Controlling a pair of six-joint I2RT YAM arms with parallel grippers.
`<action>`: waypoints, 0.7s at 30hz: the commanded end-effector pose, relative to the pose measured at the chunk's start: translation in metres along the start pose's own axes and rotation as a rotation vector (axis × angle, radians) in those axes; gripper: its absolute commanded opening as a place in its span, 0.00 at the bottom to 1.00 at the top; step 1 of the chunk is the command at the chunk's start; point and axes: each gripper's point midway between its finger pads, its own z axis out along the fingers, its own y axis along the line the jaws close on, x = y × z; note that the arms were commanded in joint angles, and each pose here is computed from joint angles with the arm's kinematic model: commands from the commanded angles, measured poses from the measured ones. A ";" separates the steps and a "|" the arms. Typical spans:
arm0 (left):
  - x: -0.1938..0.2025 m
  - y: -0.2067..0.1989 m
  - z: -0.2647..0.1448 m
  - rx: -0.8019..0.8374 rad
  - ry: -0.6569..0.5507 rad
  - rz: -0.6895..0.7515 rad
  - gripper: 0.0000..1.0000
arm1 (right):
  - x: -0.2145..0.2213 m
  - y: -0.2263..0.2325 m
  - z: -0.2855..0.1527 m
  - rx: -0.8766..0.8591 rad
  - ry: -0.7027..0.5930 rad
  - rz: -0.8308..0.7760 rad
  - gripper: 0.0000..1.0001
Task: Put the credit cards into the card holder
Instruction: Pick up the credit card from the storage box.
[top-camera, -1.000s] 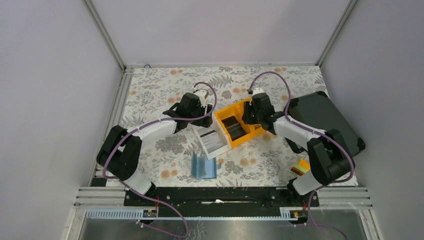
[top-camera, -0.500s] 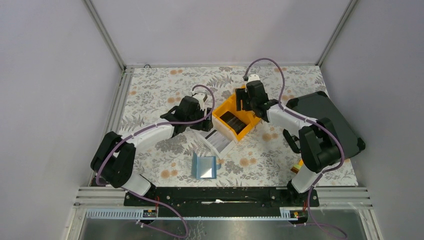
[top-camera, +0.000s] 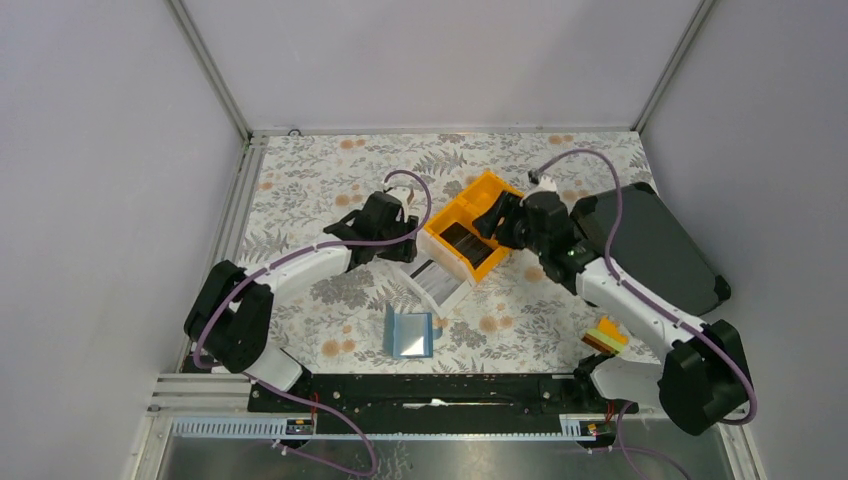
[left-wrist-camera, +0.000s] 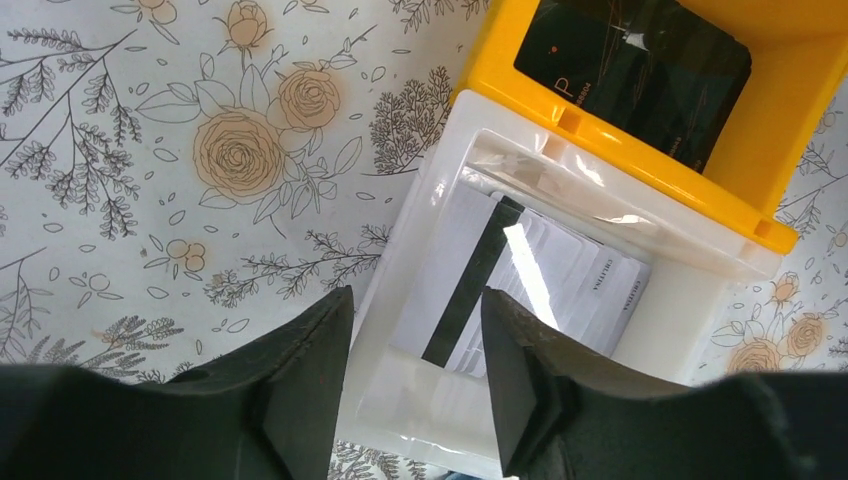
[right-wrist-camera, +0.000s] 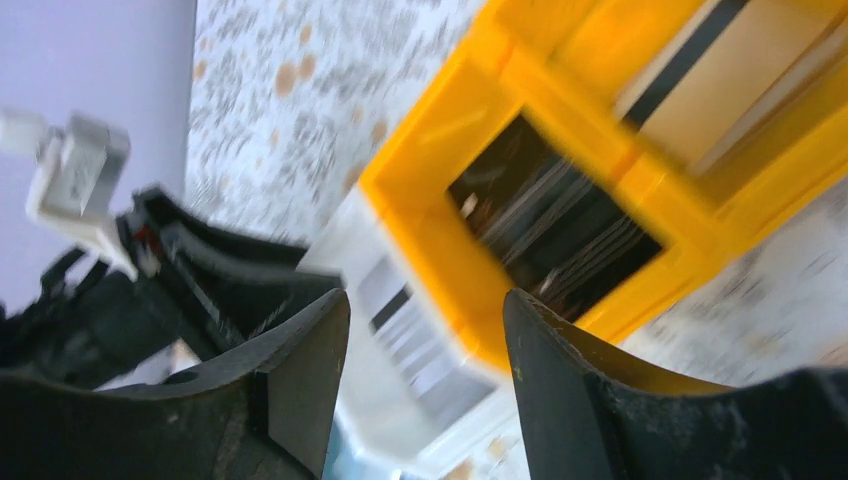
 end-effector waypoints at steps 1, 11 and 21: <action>-0.010 -0.001 -0.004 -0.028 -0.048 0.010 0.48 | 0.050 0.036 -0.016 -0.123 0.107 0.275 0.63; 0.004 -0.008 -0.008 -0.032 -0.048 -0.005 0.29 | 0.105 0.044 -0.008 -0.103 0.139 0.422 0.49; 0.009 -0.013 -0.008 -0.024 -0.041 -0.005 0.26 | 0.147 0.027 0.029 0.029 0.180 0.384 0.49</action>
